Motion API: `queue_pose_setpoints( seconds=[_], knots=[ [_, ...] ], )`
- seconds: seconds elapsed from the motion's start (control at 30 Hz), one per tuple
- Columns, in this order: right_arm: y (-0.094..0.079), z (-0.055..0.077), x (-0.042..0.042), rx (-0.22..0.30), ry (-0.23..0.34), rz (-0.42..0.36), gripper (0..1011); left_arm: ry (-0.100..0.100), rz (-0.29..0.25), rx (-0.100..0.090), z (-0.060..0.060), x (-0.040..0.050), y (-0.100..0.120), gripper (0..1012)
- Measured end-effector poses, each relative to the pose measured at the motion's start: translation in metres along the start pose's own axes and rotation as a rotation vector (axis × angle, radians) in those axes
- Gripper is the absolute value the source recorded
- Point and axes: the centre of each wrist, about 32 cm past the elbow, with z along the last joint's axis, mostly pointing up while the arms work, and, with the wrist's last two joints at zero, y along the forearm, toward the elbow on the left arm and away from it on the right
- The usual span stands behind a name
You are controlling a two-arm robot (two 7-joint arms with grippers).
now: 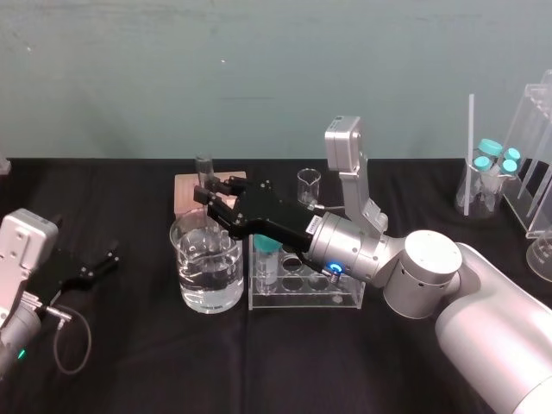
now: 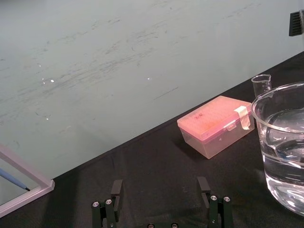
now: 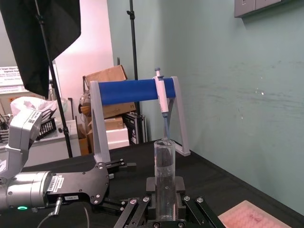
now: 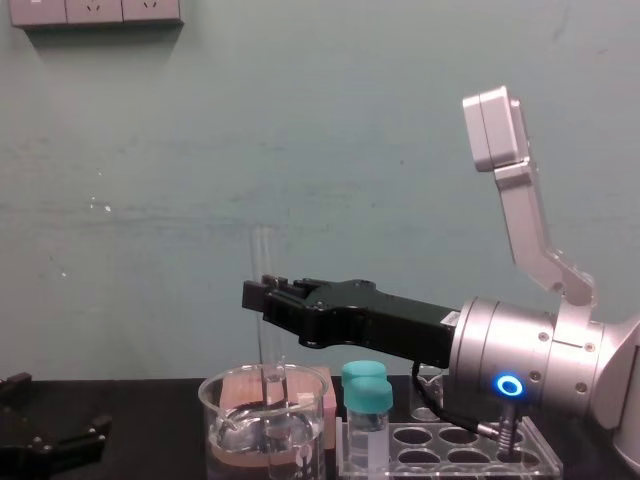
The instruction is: Hold the test tube with one hand and immerse one end into the beaker, then return it to the test tube rack.
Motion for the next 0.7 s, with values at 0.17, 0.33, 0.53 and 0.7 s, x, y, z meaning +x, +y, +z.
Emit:
queue_pose_setpoints(
  seconds=[0.17,0.33,0.53,0.7],
  knots=[
    [-0.0004,-0.0009,-0.0004,-0.001,0.002,0.0,226,0.0,0.0,0.0,0.0,0.0,0.0,1000],
    [-0.0009,-0.001,-0.0006,-0.002,0.001,0.0,226,0.0,0.0,0.0,0.0,0.0,0.0,1000],
    [-0.0013,-0.0009,-0.0006,-0.002,0.0,0.0,226,0.0,0.0,0.0,0.0,0.0,0.0,1000],
    [-0.0011,-0.0008,-0.0007,-0.001,0.0,0.0,226,0.0,0.0,0.0,0.0,0.0,0.0,1000]
  ],
)
